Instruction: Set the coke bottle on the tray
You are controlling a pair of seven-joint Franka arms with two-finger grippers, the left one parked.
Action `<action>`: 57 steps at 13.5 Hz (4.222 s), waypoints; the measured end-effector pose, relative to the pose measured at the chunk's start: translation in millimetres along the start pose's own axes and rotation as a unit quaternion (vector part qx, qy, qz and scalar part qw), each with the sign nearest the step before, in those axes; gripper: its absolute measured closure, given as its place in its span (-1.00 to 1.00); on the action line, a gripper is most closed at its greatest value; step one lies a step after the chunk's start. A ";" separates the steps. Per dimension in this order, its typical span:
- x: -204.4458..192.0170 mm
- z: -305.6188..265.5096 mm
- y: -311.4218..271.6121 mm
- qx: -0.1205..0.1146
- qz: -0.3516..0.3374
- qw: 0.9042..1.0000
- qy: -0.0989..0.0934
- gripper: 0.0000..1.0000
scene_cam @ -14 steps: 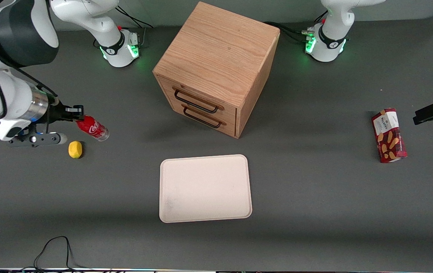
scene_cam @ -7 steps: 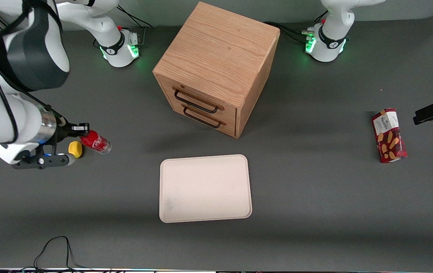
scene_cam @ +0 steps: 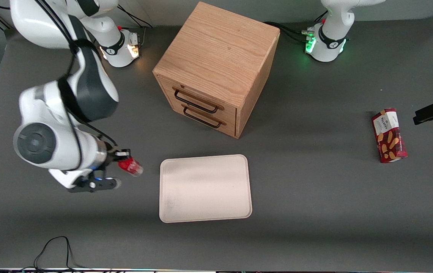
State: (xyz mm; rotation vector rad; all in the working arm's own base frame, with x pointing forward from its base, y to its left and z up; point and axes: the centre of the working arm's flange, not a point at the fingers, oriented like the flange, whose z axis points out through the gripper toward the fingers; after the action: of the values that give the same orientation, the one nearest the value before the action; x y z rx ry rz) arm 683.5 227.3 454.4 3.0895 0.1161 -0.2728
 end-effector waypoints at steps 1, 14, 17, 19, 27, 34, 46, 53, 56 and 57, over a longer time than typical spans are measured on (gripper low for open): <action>9.1 15.0 -10.2 0.005 -0.005 1.000 0.005 0.37; 71.5 98.4 -48.5 0.044 -0.005 0.995 0.086 0.37; 73.3 107.9 -53.1 0.045 -0.006 0.995 0.084 0.37; 73.4 107.9 -53.2 0.045 -0.006 0.995 0.085 0.37; 78.4 109.5 -56.4 0.041 -0.008 0.993 0.106 -0.15; 78.8 113.1 -60.0 0.036 -0.009 0.993 0.109 -1.00; 53.5 79.6 -40.0 0.018 0.001 0.998 0.053 -1.00; -44.5 12.4 15.9 0.004 0.004 1.000 0.019 -1.00; -84.0 -8.2 53.6 0.004 -0.007 1.000 0.018 -1.00; -96.9 -15.5 69.0 0.004 -0.008 1.000 0.019 -1.00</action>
State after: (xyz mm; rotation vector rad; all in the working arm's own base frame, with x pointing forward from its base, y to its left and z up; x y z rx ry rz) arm 596.4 152.3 488.9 3.1045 0.1417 -0.2143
